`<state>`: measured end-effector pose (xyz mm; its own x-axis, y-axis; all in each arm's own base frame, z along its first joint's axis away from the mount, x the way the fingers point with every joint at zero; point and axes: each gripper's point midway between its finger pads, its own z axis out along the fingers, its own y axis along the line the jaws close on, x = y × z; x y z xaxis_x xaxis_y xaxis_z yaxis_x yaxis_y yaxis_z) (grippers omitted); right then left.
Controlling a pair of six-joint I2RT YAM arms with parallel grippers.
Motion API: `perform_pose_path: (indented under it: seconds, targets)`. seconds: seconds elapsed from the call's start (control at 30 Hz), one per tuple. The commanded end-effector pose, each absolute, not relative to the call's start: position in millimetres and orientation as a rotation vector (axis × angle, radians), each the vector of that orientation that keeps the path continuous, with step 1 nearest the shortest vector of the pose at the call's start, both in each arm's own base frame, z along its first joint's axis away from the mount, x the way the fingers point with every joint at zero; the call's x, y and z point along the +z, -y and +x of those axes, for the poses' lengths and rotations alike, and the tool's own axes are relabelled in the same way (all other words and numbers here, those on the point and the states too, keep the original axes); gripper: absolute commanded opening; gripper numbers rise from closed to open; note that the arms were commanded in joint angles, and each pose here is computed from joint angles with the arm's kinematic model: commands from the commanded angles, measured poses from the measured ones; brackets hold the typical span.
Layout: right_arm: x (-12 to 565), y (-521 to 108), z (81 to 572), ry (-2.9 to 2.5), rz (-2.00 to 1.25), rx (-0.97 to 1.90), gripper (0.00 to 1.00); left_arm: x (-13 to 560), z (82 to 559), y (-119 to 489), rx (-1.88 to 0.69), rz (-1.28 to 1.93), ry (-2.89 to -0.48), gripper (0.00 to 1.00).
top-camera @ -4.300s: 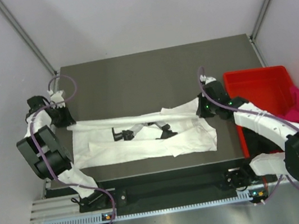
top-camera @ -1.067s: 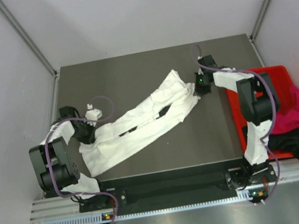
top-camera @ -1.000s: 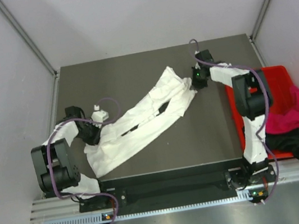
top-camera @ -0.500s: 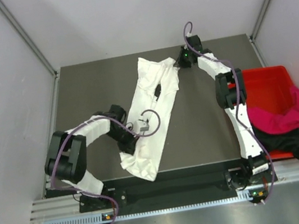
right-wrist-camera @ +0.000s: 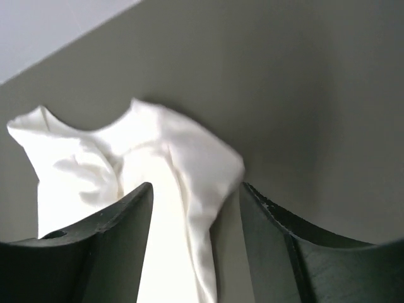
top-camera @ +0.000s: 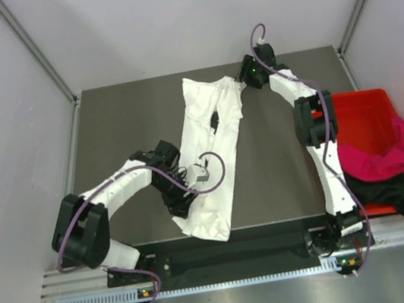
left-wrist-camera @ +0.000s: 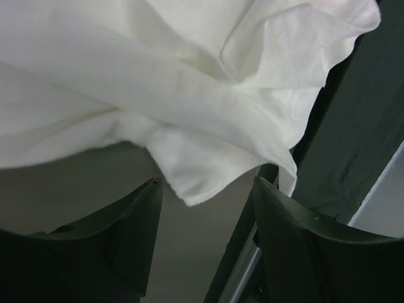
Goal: Fold and stack the t-shirts
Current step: Fold the tshirt
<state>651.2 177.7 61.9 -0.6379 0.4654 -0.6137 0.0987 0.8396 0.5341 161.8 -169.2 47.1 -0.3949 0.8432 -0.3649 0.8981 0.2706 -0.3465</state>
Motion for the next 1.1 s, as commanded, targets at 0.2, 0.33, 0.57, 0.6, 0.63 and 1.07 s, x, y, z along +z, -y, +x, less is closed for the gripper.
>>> perform_pose_path:
  seconds: [0.2, 0.33, 0.57, 0.6, 0.63, 1.07]
  targets:
    - [94, -169, 602, -2.198, 0.436, 0.603, 0.49, 44, 176, 86, -0.342, 1.381, -2.725, 0.64]
    - [56, -188, 608, -2.254, 0.504, 0.713, 0.48, 51, 189, 84, -0.375, 1.268, -2.732, 0.64]
    - [43, -192, 640, -2.171, 0.633, 0.775, 0.00, 53, 184, 88, -0.427, 1.263, -2.737, 0.64]
    - [63, -199, 652, -2.120, 0.620, 0.819, 0.00, 52, 184, 87, -0.424, 1.264, -2.741, 0.64]
    - [55, -201, 658, -2.118, 0.626, 0.834, 0.00, 51, 184, 87, -0.426, 1.266, -2.741, 0.64]
    - [152, -190, 668, -1.950, 0.514, 0.787, 0.62, 49, 189, 121, -0.588, 1.273, -2.694, 0.65]
